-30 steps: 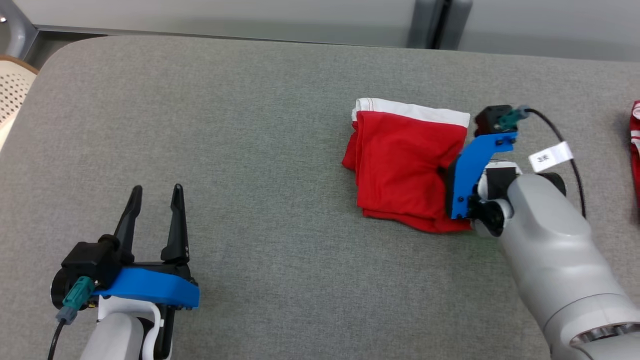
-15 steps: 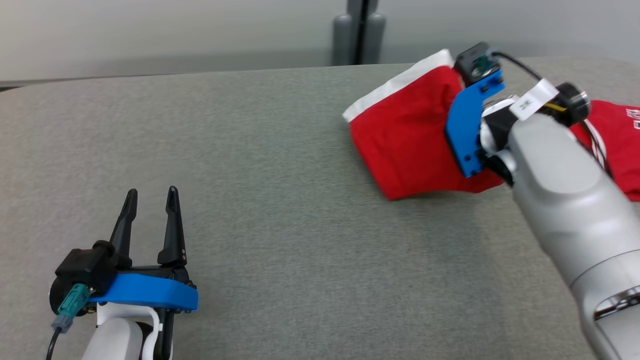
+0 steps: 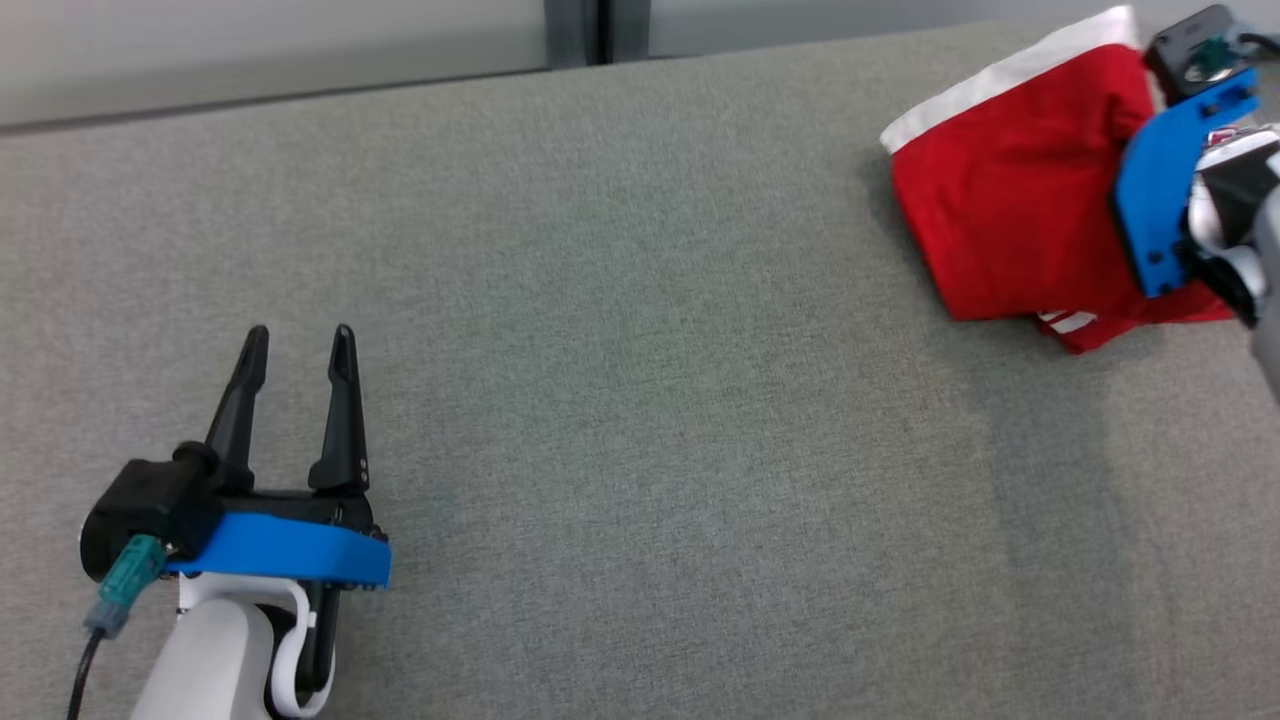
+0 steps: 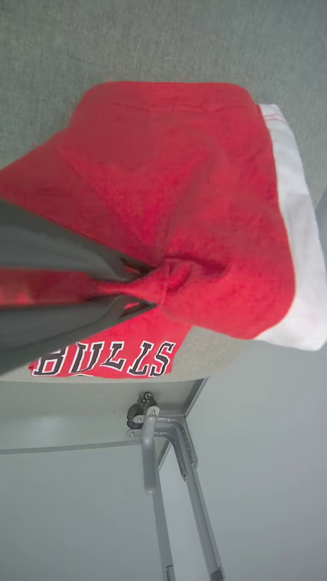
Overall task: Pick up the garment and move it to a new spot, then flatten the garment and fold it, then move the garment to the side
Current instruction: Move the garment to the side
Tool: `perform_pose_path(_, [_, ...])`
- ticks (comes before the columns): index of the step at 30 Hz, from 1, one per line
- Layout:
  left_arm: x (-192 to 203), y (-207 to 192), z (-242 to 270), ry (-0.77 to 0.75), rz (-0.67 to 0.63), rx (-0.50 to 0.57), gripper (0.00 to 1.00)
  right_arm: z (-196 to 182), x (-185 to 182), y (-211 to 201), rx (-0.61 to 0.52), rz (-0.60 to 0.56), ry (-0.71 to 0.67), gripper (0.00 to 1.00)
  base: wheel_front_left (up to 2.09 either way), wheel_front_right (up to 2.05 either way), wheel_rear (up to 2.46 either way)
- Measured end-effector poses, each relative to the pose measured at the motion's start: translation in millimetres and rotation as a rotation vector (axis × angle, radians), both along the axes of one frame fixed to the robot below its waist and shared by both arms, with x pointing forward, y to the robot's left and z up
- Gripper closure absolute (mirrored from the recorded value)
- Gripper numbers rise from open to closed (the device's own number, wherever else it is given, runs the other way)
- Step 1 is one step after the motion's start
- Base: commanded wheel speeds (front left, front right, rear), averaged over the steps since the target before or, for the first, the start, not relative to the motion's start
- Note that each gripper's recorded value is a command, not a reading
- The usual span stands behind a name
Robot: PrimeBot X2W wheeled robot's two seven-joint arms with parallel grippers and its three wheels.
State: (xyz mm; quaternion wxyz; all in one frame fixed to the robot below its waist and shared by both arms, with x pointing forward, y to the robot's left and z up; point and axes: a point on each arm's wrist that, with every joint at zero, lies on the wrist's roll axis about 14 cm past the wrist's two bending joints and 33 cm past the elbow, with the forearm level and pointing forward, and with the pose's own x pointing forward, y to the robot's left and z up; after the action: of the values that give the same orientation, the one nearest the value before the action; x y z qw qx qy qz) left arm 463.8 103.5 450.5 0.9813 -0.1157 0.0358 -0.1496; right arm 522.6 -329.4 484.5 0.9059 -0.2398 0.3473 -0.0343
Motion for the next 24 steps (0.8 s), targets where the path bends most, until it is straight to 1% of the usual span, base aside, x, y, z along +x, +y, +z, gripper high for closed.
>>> perform_pose_path(6, [16.5, -4.3, -15.7, 0.020, -0.036, 0.032, 0.00, -10.9, -0.1, -47.4, -0.072, -0.057, 0.016, 1.00, 0.00, 0.00, 0.00])
perform_pose_path(13, [32.3, -13.3, -32.1, 0.037, -0.071, 0.040, 0.00, -40.2, -1.9, -82.8, -0.089, -0.139, 0.043, 1.00, 0.00, 0.00, 0.00])
perform_pose_path(14, [33.8, -14.6, -33.4, 0.039, -0.075, 0.040, 0.00, -43.4, -1.3, -85.8, -0.093, -0.143, 0.039, 0.98, 0.00, 0.00, 0.00])
perform_pose_path(15, [35.1, -14.5, -34.0, 0.038, -0.076, 0.042, 0.00, -46.3, -0.7, -88.1, -0.095, -0.147, 0.036, 0.57, 0.00, 0.00, 0.00])
perform_pose_path(16, [36.2, -13.7, -33.8, 0.036, -0.075, 0.044, 0.00, -47.9, 0.2, -90.3, -0.093, -0.152, 0.026, 0.00, 0.00, 0.00, 0.00])
perform_pose_path(20, [35.3, -9.6, -30.9, 0.030, -0.070, 0.050, 0.00, -46.1, 6.4, -87.0, -0.086, -0.133, -0.041, 0.00, 0.00, 0.00, 0.00])
perform_pose_path(24, [31.5, -6.5, -24.1, 0.022, -0.059, 0.049, 0.00, -42.7, 3.2, -81.4, -0.065, -0.137, -0.073, 0.00, 0.00, 0.00, 0.00])
